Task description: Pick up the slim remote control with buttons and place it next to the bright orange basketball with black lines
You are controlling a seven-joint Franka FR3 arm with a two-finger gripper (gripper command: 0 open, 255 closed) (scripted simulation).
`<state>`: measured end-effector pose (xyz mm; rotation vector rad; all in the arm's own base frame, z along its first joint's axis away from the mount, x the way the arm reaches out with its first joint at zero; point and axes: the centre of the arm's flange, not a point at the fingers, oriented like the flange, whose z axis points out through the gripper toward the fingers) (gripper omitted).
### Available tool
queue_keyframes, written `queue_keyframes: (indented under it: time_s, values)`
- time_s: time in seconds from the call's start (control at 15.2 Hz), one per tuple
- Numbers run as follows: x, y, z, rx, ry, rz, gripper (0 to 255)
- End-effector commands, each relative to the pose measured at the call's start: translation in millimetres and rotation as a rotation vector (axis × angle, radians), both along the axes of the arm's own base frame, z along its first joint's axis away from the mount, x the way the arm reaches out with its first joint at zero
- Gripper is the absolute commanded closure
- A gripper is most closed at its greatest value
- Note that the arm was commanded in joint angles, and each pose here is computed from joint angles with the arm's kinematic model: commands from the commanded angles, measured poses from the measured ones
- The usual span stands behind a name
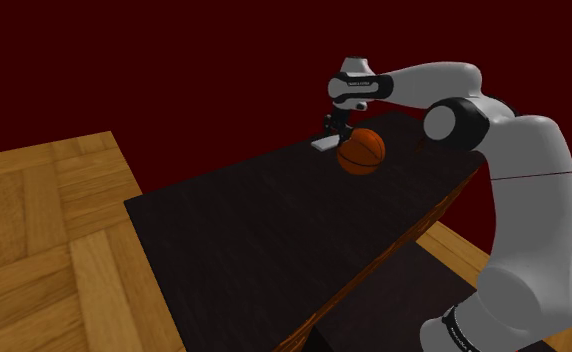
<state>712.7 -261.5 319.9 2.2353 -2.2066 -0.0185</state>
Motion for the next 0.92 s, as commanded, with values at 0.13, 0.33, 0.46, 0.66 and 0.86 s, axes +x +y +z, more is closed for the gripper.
queue_keyframes:
  time_s: [0.13,0.33,0.46,0.66,0.86]
  values:
    - [-1,-1,-21,0.000,-0.001,0.000,255]
    - [-1,-1,-37,0.000,-0.001,0.000,255]
    - [-1,-1,-48,0.000,-0.001,0.000,255]
    - [-1,-1,-64,0.000,-0.001,0.000,255]
    - [-1,-1,-79,0.000,-0.001,0.000,255]
